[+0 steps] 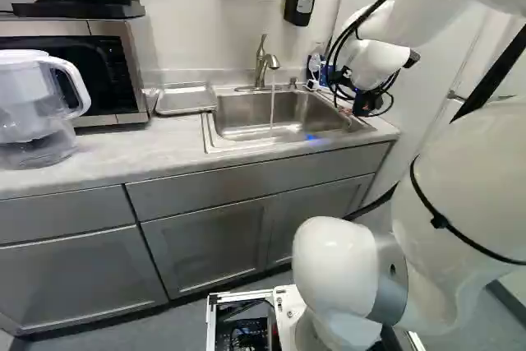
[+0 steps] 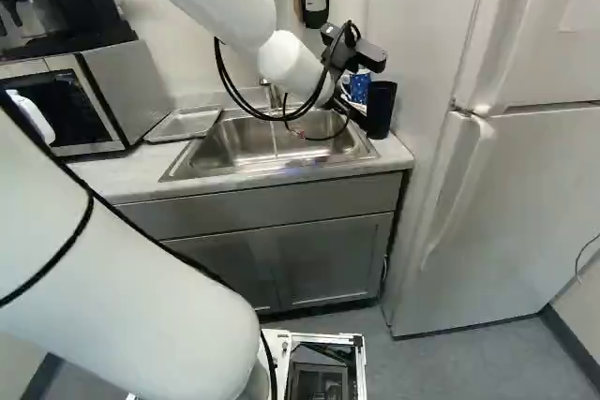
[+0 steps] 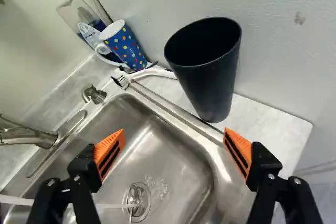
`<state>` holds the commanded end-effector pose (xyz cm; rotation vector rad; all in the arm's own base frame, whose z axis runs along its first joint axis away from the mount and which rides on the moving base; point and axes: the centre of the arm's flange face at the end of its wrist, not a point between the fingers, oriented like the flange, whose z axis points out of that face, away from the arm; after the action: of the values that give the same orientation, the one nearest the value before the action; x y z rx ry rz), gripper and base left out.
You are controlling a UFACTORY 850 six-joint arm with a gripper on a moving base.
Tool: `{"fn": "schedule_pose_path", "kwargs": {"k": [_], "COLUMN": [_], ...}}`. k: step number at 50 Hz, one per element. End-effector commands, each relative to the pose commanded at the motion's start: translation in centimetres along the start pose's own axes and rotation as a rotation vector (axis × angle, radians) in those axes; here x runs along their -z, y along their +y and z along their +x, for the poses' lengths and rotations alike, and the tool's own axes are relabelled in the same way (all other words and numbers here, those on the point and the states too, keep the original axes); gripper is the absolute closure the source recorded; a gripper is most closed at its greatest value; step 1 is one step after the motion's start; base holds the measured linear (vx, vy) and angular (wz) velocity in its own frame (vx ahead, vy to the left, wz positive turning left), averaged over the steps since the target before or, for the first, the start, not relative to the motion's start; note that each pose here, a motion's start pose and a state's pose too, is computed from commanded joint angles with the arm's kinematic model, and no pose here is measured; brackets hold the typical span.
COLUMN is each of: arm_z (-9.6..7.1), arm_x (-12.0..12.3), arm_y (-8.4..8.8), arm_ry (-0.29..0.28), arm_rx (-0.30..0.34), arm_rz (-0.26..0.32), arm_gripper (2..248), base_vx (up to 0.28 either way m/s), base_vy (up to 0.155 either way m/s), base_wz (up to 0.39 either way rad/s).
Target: Rinse the cup and place it in the tray
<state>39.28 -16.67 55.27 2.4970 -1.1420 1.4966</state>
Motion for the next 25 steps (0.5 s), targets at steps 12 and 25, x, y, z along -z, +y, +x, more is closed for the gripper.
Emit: {"fn": "schedule_pose_path", "kwargs": {"k": [12, 25], "arm_z": [0.0, 0.0], "arm_x": [0.0, 0.0], "arm_y": [0.0, 0.0], "arm_ry": [0.0, 0.0], "arm_rx": [0.011, 0.127], "arm_rz": [0.0, 0.0], "arm_gripper": [3, 3], "base_vx": [0.0, 0.0], "base_vy": [0.0, 0.0], "base_wz": [0.0, 0.0]}}
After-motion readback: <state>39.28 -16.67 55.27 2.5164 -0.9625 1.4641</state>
